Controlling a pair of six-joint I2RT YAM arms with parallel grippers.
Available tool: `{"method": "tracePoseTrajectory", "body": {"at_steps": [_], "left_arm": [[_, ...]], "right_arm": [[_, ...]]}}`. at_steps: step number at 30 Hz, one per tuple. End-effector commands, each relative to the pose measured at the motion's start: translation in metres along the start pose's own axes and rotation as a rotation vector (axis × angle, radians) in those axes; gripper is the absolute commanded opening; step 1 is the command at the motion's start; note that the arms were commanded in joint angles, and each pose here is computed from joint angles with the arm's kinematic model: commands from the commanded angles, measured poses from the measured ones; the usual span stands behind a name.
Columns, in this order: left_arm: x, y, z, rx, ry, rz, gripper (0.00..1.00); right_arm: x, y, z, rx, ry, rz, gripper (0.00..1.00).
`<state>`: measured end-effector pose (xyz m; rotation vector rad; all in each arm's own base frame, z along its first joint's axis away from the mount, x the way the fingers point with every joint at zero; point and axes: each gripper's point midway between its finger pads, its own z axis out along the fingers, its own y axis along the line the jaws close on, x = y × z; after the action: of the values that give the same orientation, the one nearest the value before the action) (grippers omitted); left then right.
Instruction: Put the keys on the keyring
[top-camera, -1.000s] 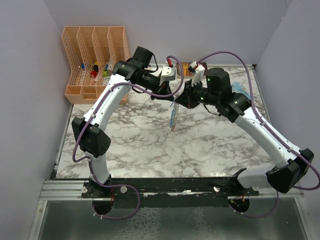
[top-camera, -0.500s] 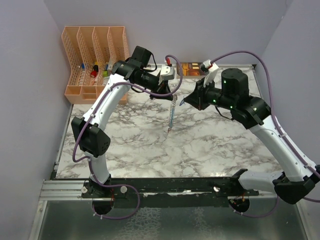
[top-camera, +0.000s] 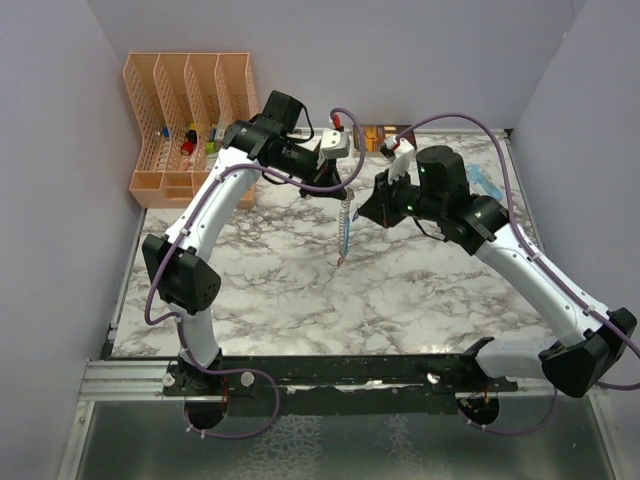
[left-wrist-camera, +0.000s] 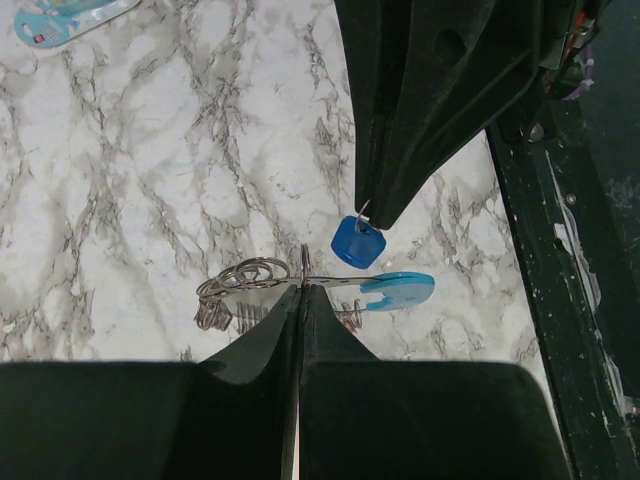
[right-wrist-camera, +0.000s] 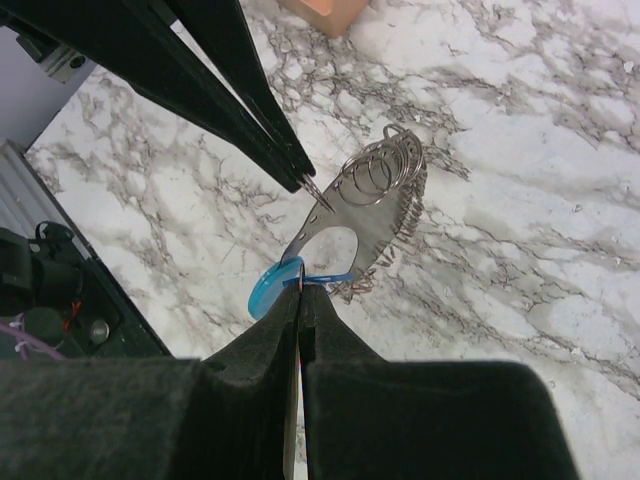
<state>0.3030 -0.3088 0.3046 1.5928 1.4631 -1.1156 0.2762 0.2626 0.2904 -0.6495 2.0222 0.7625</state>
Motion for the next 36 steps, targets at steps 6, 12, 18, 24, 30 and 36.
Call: {"method": "tracePoseTrajectory", "body": {"at_steps": [6,12,18,24,30,36], "left_arm": [[-0.024,-0.008,-0.007,-0.002,-0.058,0.015,0.00],[-0.021,-0.008,-0.005,-0.007,-0.054,-0.010,0.00],[-0.019,-0.004,-0.004,-0.019,-0.050,-0.024,0.00],[-0.021,-0.004,-0.003,-0.023,-0.050,-0.023,0.00],[-0.019,-0.001,-0.004,-0.038,-0.041,-0.021,0.00],[-0.019,0.001,-0.004,-0.048,-0.034,-0.021,0.00]], "right_arm": [[-0.033,0.004,0.014,-0.025,-0.101,-0.046,0.01],[-0.043,0.005,0.017,-0.026,-0.124,-0.046,0.01],[-0.054,0.009,0.016,-0.032,-0.144,-0.042,0.01],[-0.053,0.006,0.019,-0.010,-0.128,-0.026,0.01],[-0.046,0.006,0.024,-0.009,-0.095,-0.010,0.01],[-0.047,0.002,0.016,0.032,-0.096,0.000,0.01]]}}
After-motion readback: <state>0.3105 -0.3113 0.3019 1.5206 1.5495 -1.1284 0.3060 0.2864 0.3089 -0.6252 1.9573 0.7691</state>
